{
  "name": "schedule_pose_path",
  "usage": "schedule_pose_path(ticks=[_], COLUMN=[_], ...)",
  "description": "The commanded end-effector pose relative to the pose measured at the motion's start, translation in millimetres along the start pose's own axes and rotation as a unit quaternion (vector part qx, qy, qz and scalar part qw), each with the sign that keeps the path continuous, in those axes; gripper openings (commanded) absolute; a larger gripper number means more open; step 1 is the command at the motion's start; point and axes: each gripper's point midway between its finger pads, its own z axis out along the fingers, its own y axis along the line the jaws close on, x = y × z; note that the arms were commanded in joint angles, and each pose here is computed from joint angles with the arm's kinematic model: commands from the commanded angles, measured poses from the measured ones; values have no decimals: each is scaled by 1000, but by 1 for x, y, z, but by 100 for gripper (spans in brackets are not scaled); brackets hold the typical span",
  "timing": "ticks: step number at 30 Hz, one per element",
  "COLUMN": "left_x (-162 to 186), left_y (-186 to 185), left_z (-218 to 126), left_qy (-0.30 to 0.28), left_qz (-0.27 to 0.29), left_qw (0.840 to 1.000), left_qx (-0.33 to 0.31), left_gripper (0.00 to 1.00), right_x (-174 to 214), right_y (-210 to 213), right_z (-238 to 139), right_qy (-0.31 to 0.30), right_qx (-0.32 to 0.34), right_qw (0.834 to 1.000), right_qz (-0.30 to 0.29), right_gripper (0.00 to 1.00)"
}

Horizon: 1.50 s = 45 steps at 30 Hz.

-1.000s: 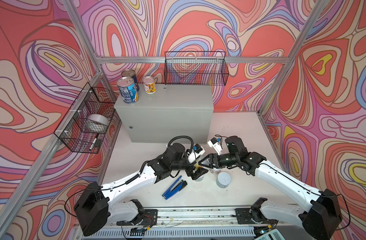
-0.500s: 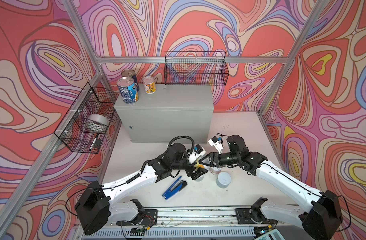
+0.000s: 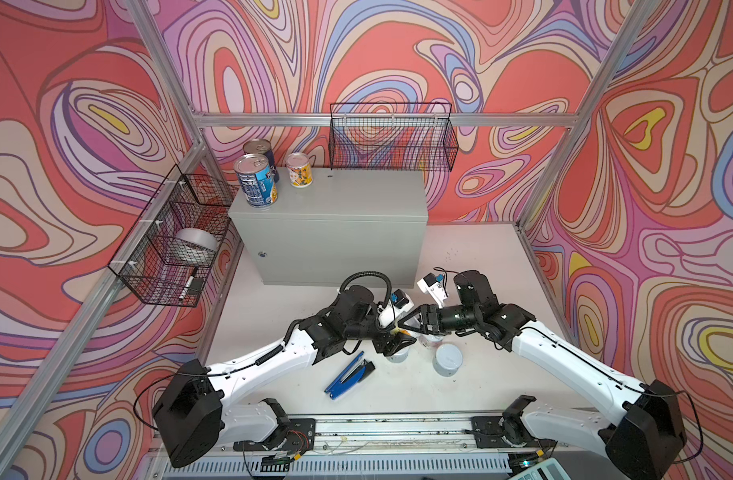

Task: Place and organize the canned foods onto the counter
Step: 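Close the left gripper on the yellow-labelled can while the right gripper opens, then carry the yellow-labelled can with the left gripper up onto the cabinet top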

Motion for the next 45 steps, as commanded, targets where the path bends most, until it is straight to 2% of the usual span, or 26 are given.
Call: schedule_pose_path(ticks=[1,5,10,17,28,37,45], left_x=[-14,-15,-19,-25,-31,-38,-45], left_y=[5,17,20,29,38,43,45], left_z=[0,0,1,-4,-12,-28,-35], left_qy=[-18,-20,-32,-45,-58,-53,-70], left_qz=[-11,-43,-65,-88,-109,-98,-113], left_qw=[1000,998,996,992,986,982,978], left_qx=[-16,-48,-55,-84,-114,-150,-160], left_gripper=[64,59,58,56,54,52,52], right_x=[-10,-9,-8,-6,-5,-11,-8], right_y=[12,10,6,6,3,-4,1], right_z=[-4,-5,-4,-7,-13,-35,-52], right_qy=[-18,-20,-20,-26,-42,-124,-160], right_qx=[-19,-14,-10,-7,7,36,39], right_qw=[999,999,999,999,999,991,985], right_qz=[-26,-27,-24,-27,-31,-34,-50], right_gripper=[56,63,74,80,84,84,84])
